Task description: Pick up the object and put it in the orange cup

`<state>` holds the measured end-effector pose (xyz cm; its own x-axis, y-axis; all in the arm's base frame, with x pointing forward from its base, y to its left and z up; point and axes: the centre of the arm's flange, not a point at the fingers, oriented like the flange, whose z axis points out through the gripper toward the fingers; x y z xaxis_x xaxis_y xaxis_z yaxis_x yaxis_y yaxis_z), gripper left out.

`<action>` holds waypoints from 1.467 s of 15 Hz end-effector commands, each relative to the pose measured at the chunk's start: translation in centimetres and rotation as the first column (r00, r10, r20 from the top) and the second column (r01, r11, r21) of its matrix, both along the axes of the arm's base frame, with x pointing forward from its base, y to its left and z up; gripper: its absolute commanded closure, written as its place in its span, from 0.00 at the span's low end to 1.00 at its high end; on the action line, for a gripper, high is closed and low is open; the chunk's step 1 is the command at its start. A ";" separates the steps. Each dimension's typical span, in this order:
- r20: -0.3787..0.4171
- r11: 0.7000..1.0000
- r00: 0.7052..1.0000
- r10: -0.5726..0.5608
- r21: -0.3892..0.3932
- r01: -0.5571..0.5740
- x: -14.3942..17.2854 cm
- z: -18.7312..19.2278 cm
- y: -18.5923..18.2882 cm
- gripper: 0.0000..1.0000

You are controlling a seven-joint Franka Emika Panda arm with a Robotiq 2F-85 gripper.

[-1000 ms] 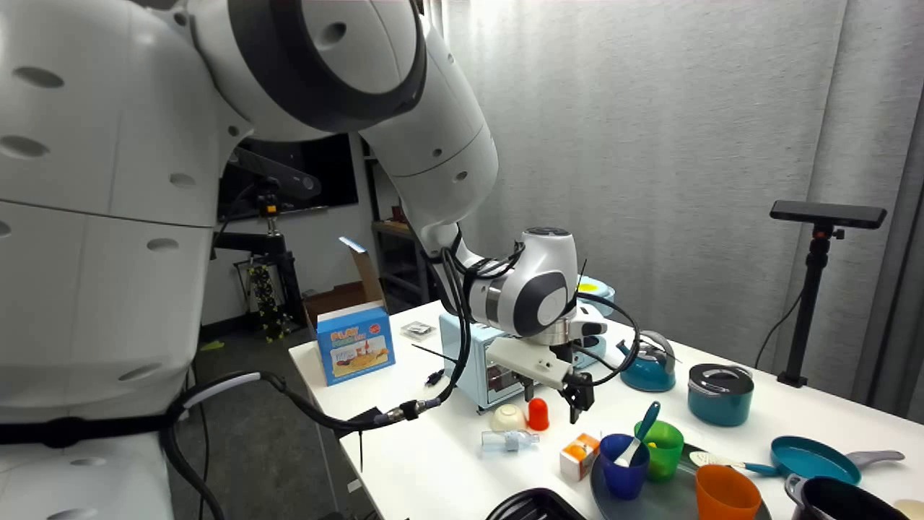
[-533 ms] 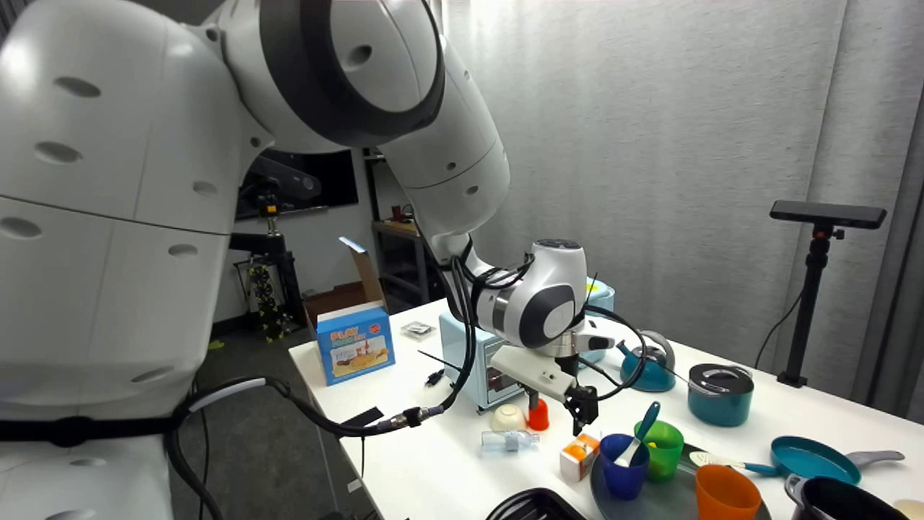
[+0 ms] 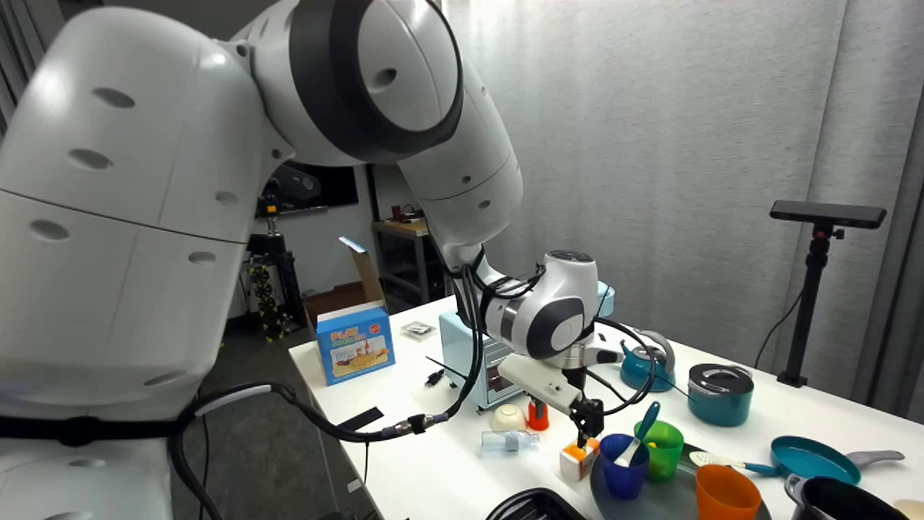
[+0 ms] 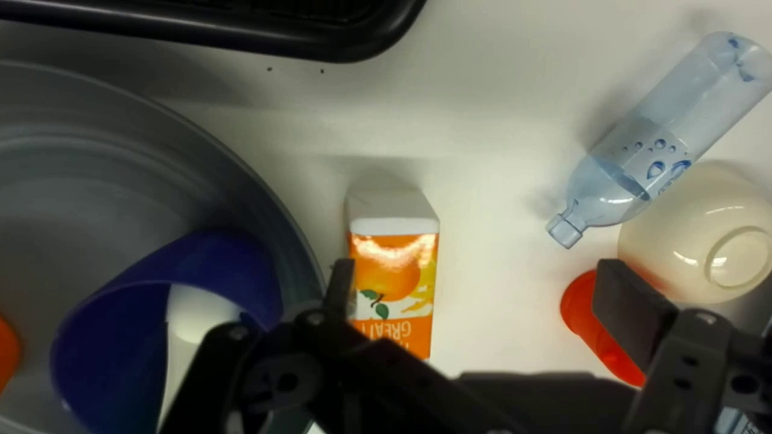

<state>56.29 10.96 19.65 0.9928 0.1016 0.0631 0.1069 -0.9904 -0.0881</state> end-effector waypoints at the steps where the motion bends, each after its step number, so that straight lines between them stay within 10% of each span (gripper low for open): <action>1: 0.006 0.999 1.000 -0.020 0.028 0.020 1.4 -0.8 0.2 0.00; 22: -0.017 0.997 0.998 -0.053 0.058 0.054 2.7 -3.0 0.0 0.00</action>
<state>58.18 11.21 16.71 0.9967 0.0696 0.0428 0.0742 -0.9904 -0.1166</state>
